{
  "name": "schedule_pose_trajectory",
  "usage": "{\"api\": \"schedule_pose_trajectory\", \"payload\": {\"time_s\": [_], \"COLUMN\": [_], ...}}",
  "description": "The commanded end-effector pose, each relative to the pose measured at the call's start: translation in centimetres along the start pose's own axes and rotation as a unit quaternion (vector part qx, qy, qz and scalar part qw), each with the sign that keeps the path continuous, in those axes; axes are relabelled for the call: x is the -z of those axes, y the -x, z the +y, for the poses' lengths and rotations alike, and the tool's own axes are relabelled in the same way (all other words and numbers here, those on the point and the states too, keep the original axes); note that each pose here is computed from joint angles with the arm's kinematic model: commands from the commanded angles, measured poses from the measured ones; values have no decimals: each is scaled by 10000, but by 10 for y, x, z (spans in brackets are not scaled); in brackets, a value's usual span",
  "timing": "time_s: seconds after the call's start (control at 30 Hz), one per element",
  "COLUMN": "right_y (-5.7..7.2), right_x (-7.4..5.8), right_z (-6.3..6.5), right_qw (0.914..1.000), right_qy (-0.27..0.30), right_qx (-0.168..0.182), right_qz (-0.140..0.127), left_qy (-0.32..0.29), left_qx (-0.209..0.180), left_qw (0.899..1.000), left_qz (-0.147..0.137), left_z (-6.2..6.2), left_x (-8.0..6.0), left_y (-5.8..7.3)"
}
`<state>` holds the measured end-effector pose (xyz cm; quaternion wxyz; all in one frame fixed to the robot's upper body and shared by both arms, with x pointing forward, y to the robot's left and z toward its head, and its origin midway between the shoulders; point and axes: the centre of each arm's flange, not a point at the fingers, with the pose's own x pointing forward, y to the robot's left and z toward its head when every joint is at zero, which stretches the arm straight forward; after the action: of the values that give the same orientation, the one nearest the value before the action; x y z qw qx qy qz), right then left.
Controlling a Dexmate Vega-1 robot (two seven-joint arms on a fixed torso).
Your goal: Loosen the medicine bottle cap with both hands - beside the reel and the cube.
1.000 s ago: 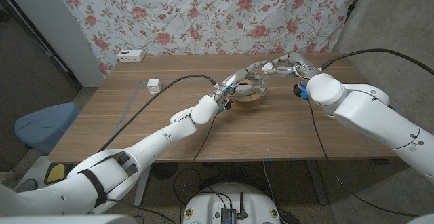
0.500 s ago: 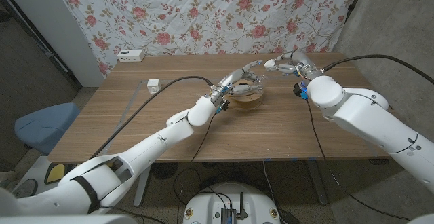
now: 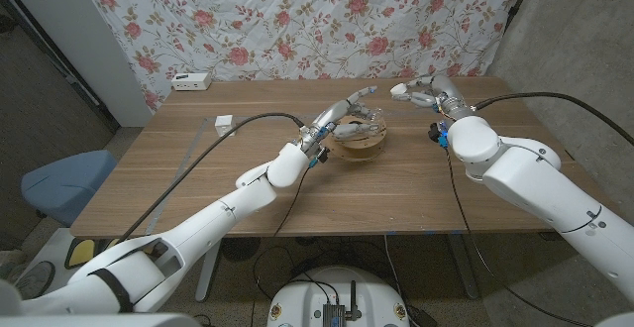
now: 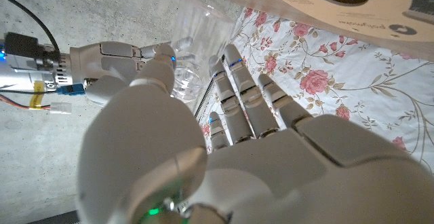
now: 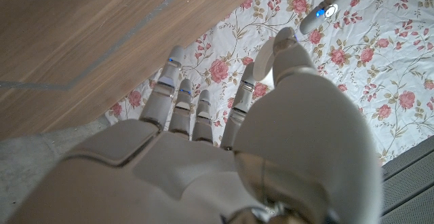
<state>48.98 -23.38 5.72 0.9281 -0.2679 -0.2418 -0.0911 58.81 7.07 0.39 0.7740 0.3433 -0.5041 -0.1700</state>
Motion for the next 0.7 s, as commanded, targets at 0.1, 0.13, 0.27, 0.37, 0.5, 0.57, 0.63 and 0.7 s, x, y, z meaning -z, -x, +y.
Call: {"api": "schedule_pose_trajectory", "payload": {"time_s": [0.1,0.13,0.27,0.37,0.5,0.57,0.63,0.7], "right_y": [-3,-4,-5,-7,-8,-8,-8,-9], "right_x": [9,9,14,18,22,24,27,30], "right_z": [6,7,10,11,13,14,15,16], "right_qw": [9990,9989,9985,9983,9980,9978,9977,9975], "right_qy": [-315,-333,-383,-430,-490,-515,-529,-539], "right_qx": [301,324,359,337,367,385,397,417], "right_qz": [-93,-97,-154,-203,-161,-148,-163,-203], "left_qy": [-90,-94,-107,-115,-149,-172,-190,-204], "left_qx": [-189,-202,-254,-298,-351,-380,-400,-437], "left_qw": [9998,9997,9996,9994,9992,9990,9989,9987], "left_qz": [57,61,78,96,127,143,157,171], "left_z": [15,16,18,20,22,24,25,27], "left_x": [-6,-7,-8,-10,-11,-12,-13,-13], "left_y": [25,28,36,43,50,54,57,61]}}
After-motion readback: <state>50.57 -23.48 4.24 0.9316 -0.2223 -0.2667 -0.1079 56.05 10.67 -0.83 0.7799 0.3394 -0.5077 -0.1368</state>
